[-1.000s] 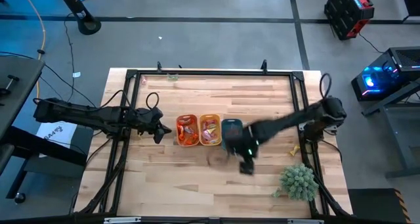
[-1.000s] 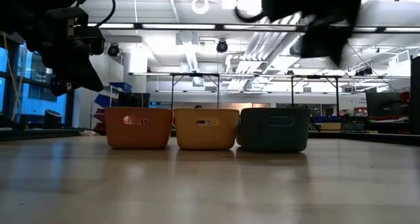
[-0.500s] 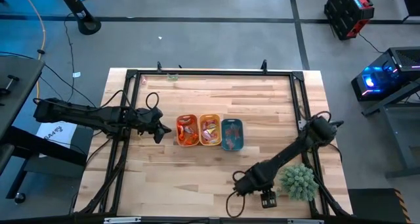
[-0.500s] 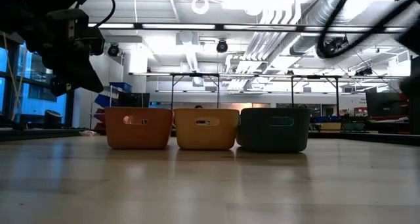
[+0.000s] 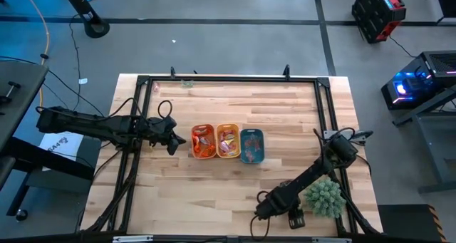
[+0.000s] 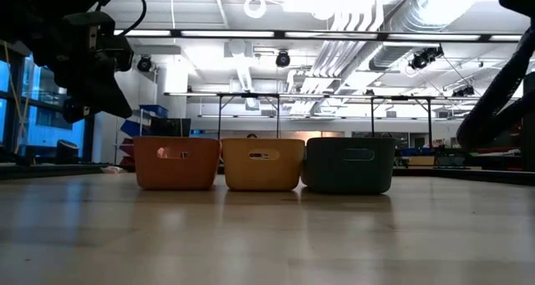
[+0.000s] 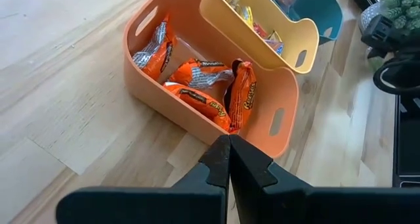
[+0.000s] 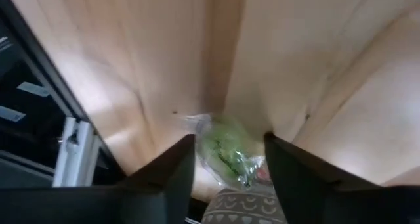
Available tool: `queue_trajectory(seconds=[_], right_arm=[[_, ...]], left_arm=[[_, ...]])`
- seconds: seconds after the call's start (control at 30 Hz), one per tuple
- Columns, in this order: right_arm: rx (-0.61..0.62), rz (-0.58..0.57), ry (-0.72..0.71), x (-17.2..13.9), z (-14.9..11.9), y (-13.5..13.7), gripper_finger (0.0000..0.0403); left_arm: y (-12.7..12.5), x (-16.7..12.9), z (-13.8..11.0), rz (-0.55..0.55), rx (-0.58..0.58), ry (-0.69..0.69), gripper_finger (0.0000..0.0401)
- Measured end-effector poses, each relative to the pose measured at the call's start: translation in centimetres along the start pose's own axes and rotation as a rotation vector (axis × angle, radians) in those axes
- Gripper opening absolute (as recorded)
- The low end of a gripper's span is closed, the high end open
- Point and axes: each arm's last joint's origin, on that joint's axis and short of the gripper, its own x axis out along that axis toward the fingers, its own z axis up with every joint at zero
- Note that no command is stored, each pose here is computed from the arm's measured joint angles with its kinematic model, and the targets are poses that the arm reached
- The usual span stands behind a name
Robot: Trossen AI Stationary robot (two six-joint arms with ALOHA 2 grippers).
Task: Sort candy
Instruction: Put the green gummy into the blue bin
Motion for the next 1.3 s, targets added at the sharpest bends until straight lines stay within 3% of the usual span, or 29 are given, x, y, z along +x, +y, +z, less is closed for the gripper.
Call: queue_trajectory(seconds=[0.23, 0.4, 0.5, 0.6, 0.77, 0.87, 0.97, 1.13, 1.3], right_arm=[[-0.021, -0.093, -0.027, -0.2, 0.2, -0.8, 0.0018], [-0.063, -0.13, -0.085, -2.0, 0.2, -1.9, 0.0012], [-0.079, -0.246, -0.211, -4.6, 0.0, -3.3, 0.0006], [-0.042, -0.387, -0.32, -7.8, -1.2, -5.2, 0.0004], [0.124, -0.481, -0.525, -14.6, -4.9, -8.9, 0.0002], [0.252, -0.442, -0.728, -18.1, -6.8, -11.3, 0.0002], [0.337, -0.323, -0.879, -19.9, -7.4, -13.4, 0.0001], [0.481, -0.213, -0.949, -20.1, -6.6, -16.5, 0.0011], [0.52, -0.174, -0.915, -19.4, -5.6, -17.5, 0.0058]], left_arm=[[-0.2, -0.3, 0.2, -0.015, 0.001, -0.012, 0.0], [-1.3, -1.6, 1.4, -0.064, 0.08, -0.05, 0.0], [-1.9, -2.6, 2.1, -0.071, 0.143, -0.077, 0.0], [-2.5, -3.6, 2.9, -0.053, 0.186, -0.106, 0.0], [-3.5, -5.3, 4.3, -0.032, 0.234, -0.182, 0.0], [-4.1, -6.2, 5.2, -0.018, 0.288, -0.239, 0.0], [-4.5, -7.2, 6.3, 0.053, 0.323, -0.329, 0.0], [-4.5, -8.6, 8.6, 0.201, 0.305, -0.458, 0.0005], [-4.0, -8.1, 10.2, 0.274, 0.303, -0.4, 0.004]])
